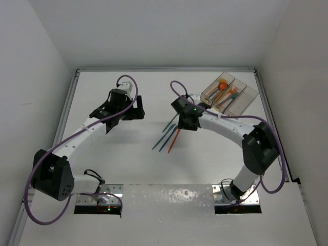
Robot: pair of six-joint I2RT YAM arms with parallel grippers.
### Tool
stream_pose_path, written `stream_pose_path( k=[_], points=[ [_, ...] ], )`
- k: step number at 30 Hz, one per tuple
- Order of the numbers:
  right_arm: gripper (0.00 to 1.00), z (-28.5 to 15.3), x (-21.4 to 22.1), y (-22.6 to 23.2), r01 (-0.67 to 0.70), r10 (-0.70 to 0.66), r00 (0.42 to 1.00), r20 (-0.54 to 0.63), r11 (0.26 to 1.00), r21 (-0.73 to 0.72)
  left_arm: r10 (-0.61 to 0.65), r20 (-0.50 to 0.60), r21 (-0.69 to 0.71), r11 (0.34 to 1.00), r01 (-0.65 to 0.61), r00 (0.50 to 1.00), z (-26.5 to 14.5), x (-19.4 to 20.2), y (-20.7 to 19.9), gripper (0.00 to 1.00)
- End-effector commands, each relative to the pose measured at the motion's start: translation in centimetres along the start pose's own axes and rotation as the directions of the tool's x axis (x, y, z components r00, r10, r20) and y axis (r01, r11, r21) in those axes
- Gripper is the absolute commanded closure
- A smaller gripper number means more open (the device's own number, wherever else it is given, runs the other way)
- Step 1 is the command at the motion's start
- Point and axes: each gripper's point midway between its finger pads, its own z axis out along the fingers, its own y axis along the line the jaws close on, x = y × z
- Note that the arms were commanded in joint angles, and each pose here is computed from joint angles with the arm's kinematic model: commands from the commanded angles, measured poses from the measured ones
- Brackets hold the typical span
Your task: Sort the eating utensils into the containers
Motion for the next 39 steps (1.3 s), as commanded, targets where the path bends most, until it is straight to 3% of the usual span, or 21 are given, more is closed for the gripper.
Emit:
stream_pose_path(
  k=[1, 10, 21, 29, 33, 35, 39],
  points=[
    [0.59, -0.3, 1.9, 2.1, -0.094, 0.095, 0.995, 0.014, 0.995, -0.010, -0.024, 0.065, -0.007, 1.000, 0.024, 0.998, -1.5, -2.1, 0.0, 0.11],
    [0.62, 2.3, 7.9, 5.8, -0.126, 0.119, 0.983, -0.142, 0.991, -0.040, -0.019, 0.073, -0.027, 0.999, 0.021, 0.997, -2.3, -0.9, 0.9, 0.11],
    [0.64, 4.2, 9.9, 6.7, -0.149, 0.139, 0.975, -0.175, 0.988, -0.045, -0.026, 0.075, -0.010, 1.000, 0.026, 0.997, -2.2, -0.6, 0.7, 0.11],
    [0.76, 5.7, 14.1, 1.9, -0.076, 0.106, 0.964, -0.246, 0.989, 0.128, -0.026, 0.075, -0.010, 1.000, 0.026, 0.997, -2.2, -0.6, 0.7, 0.11],
    [0.92, 6.0, 15.5, -1.2, -0.032, 0.095, 0.957, -0.273, 0.974, 0.226, -0.024, 0.073, -0.009, 1.000, 0.025, 0.997, -2.2, -0.5, 0.7, 0.11],
    [1.00, 5.9, 15.1, -2.8, -0.028, 0.100, 0.962, -0.255, 0.962, 0.271, -0.024, 0.070, -0.012, 1.000, 0.025, 0.997, -2.2, -0.5, 0.7, 0.11],
    [1.00, 5.4, 12.3, -4.4, -0.092, 0.136, 0.973, -0.184, 0.968, 0.233, -0.024, 0.071, -0.008, 1.000, 0.025, 0.997, -2.1, -0.5, 0.7, 0.11]
  ],
)
